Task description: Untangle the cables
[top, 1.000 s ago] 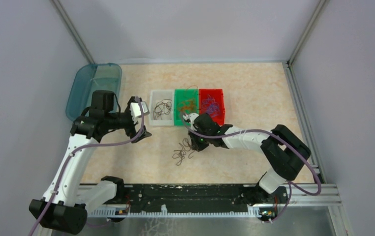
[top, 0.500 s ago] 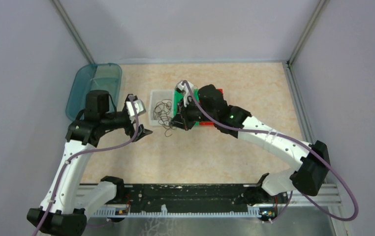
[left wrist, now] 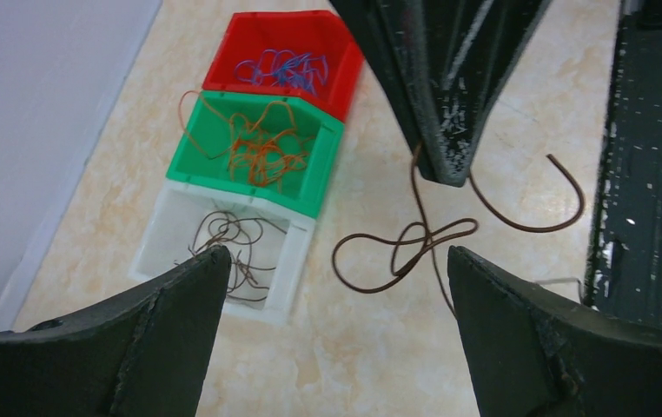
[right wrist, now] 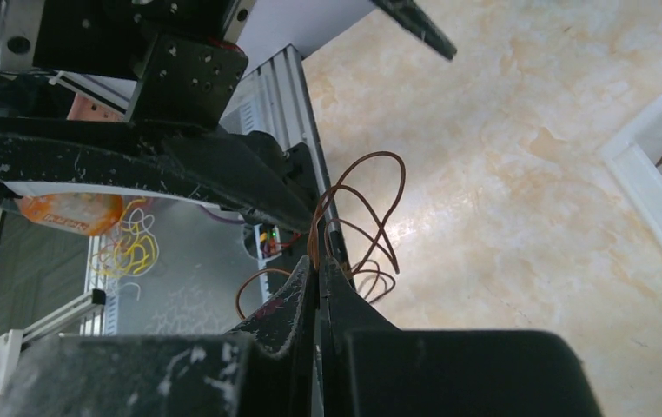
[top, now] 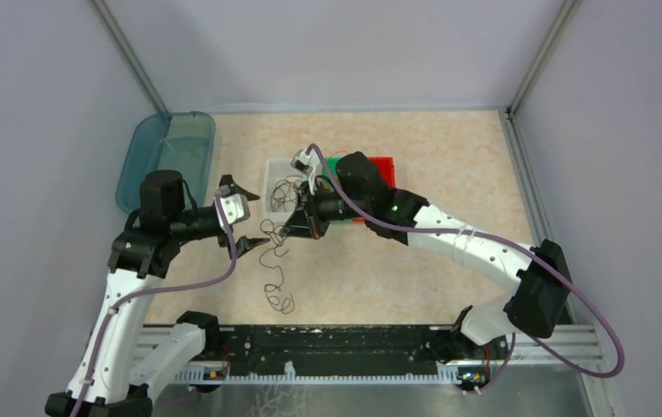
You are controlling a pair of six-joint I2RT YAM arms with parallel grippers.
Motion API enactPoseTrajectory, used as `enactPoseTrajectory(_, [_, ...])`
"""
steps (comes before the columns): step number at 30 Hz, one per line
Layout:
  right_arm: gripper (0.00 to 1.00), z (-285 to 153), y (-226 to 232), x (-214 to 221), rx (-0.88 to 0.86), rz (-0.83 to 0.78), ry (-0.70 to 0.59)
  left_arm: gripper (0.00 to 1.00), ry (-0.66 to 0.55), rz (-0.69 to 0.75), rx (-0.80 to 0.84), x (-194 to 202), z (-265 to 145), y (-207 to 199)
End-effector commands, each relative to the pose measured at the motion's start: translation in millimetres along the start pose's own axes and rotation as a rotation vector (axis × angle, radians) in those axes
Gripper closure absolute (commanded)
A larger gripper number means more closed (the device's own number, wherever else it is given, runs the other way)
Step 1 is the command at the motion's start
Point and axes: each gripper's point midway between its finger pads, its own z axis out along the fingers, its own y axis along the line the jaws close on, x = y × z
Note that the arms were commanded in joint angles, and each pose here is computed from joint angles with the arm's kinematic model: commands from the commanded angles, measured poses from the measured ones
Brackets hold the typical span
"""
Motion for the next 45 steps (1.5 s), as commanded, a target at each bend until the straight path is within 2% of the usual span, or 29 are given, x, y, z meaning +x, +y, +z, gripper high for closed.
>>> enactPoseTrajectory(1, [1.0, 0.9, 33.5, -34.2, -0.109, -0.058, -0.085, 0.0, -0.071, -0.008, 0.178, -5.2, -0.4, -39.7])
enactPoseTrajectory(6, [1.0, 0.5, 44.4, -38.0, -0.158, -0.053, -0.095, 0.02, -0.085, -0.014, 0.218, -6.5, -1.2, -48.8])
enactPoseTrajectory(9, [1.0, 0.6, 52.1, -41.7, -0.187, -0.051, -0.107, 0.11, -0.094, -0.024, 0.226, -10.2, -0.3, -47.7])
enactPoseTrajectory(12, [1.0, 2.1, 55.2, -46.3, -0.193, -0.05, -0.115, 0.26, -0.108, -0.039, 0.243, -14.8, 0.4, -48.0])
enactPoseTrajectory(17, [1.0, 4.9, 55.0, -50.7, -0.189, -0.047, -0.131, 0.44, -0.114, -0.067, 0.261, -16.6, 1.6, -49.3])
enactPoseTrajectory(18, [1.0, 4.6, 55.0, -51.8, -0.187, -0.048, -0.138, 0.49, -0.112, -0.07, 0.26, -16.0, 1.6, -49.7])
enactPoseTrajectory(20, [1.0, 3.2, 54.0, -53.3, -0.178, -0.052, -0.154, 0.66, -0.104, -0.075, 0.252, -15.2, 1.3, -48.7])
enactPoseTrajectory(22, [0.92, 0.8, 53.3, -53.8, -0.171, -0.052, -0.172, 0.83, -0.099, -0.082, 0.236, -16.0, 0.4, -46.8])
enactPoseTrajectory(24, [0.84, -2.9, 53.9, -54.9, -0.167, -0.05, -0.198, 0.92, -0.104, -0.082, 0.215, -19.3, -1.3, -44.7])
enactPoseTrajectory(27, [0.72, -9.9, 53.5, -56.9, -0.153, -0.051, -0.241, 0.93, -0.138, -0.08, 0.204, -30.4, -4.6, -44.4])
enactPoseTrajectory(30, [0.69, -18.6, 47.5, -57.2, -0.116, -0.057, -0.287, 0.94, -0.169, -0.088, 0.203, -41.2, -8.2, -45.7])
enactPoseTrajectory(36, [0.52, -51.4, 16.6, -54.9, 0.015, -0.057, -0.4, 0.95, -0.208, -0.092, 0.202, -62.4, -15.7, -43.6])
enactPoseTrajectory(40, [0.43, -63.2, -3.7, -35.2, 0.076, -0.165, -0.462, 0.94, -0.25, -0.111, 0.211, -80.9, -20.4, -41.7])
enactPoseTrajectory(42, [0.41, -60.1, -10.1, -19.5, 0.071, -0.207, -0.452, 0.94, -0.272, -0.123, 0.22, -89.8, -22.8, -41.6])
enactPoseTrajectory(45, [0.39, -55.3, 2.2, -11.9, -0.026, -0.262, -0.465, 0.94, -0.294, -0.14, 0.229, -99.4, -25.8, -41.6])
